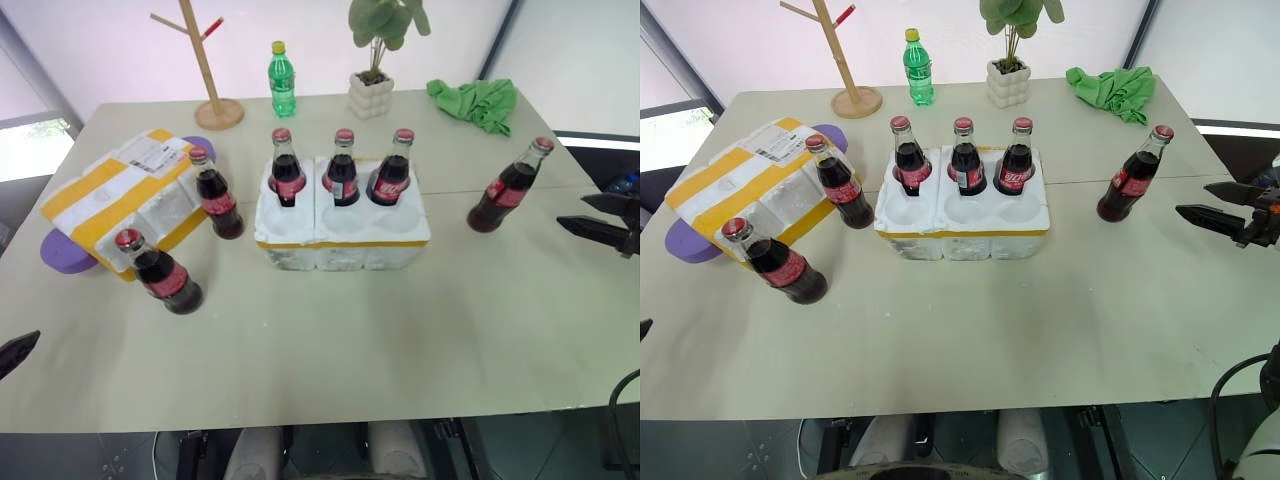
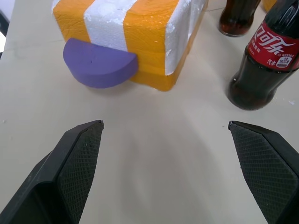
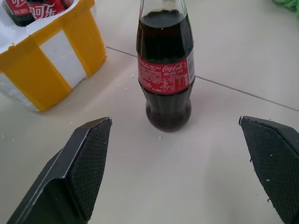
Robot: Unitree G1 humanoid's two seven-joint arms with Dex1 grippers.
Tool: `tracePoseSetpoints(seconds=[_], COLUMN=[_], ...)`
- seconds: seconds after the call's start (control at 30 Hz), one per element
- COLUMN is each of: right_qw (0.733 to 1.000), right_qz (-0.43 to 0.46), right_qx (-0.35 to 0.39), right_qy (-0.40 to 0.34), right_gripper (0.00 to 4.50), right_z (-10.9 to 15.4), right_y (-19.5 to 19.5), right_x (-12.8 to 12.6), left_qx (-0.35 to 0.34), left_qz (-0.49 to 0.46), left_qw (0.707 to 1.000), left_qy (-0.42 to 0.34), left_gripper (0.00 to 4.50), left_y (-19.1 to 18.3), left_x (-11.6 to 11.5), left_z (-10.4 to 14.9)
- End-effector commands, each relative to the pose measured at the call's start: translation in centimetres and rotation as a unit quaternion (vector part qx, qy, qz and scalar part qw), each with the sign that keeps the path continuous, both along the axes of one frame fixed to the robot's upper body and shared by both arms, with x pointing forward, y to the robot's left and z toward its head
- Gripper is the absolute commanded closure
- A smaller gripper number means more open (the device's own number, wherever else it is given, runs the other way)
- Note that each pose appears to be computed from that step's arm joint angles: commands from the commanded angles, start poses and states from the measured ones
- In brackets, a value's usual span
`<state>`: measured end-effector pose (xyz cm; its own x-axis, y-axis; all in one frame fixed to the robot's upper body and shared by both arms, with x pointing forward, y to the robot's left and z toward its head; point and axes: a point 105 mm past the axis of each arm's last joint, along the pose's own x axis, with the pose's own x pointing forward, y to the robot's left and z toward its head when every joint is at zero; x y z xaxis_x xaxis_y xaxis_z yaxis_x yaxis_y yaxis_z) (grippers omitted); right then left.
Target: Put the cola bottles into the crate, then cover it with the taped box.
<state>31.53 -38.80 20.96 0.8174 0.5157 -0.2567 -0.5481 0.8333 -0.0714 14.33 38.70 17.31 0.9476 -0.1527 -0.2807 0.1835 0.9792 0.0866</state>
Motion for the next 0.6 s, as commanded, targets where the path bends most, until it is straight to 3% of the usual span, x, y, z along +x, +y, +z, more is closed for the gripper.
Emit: tracePoseSetpoints(seconds=[0.03, 0.23, 0.37, 0.6], right_qw=[0.999, 0.999, 0.999, 0.988], right_qz=[-0.010, 0.006, 0.036, 0.152], right_qx=[-0.018, -0.029, -0.030, -0.038], right_qy=[-0.035, -0.026, -0.017, 0.013], right_gripper=[0.00, 0.00, 0.00, 0.00], right_z=[2.1, 1.9, 2.5, 3.2], right_y=[-0.5, -0.6, -0.1, 4.0], right_x=[-0.1, -0.8, -1.3, -2.3], left_qx=[0.024, -0.012, 0.009, 0.005], left_qz=[0.009, -0.020, -0.062, -0.149], left_qw=[1.000, 0.998, 0.998, 0.988], left_qy=[-0.017, -0.051, -0.024, -0.029], left_gripper=[0.02, 0.02, 0.02, 0.02], left_y=[0.3, -0.9, -2.2, -5.8], left_x=[-0.5, 0.3, 0.9, 2.8], left_z=[0.9, 1.8, 0.8, 1.2])
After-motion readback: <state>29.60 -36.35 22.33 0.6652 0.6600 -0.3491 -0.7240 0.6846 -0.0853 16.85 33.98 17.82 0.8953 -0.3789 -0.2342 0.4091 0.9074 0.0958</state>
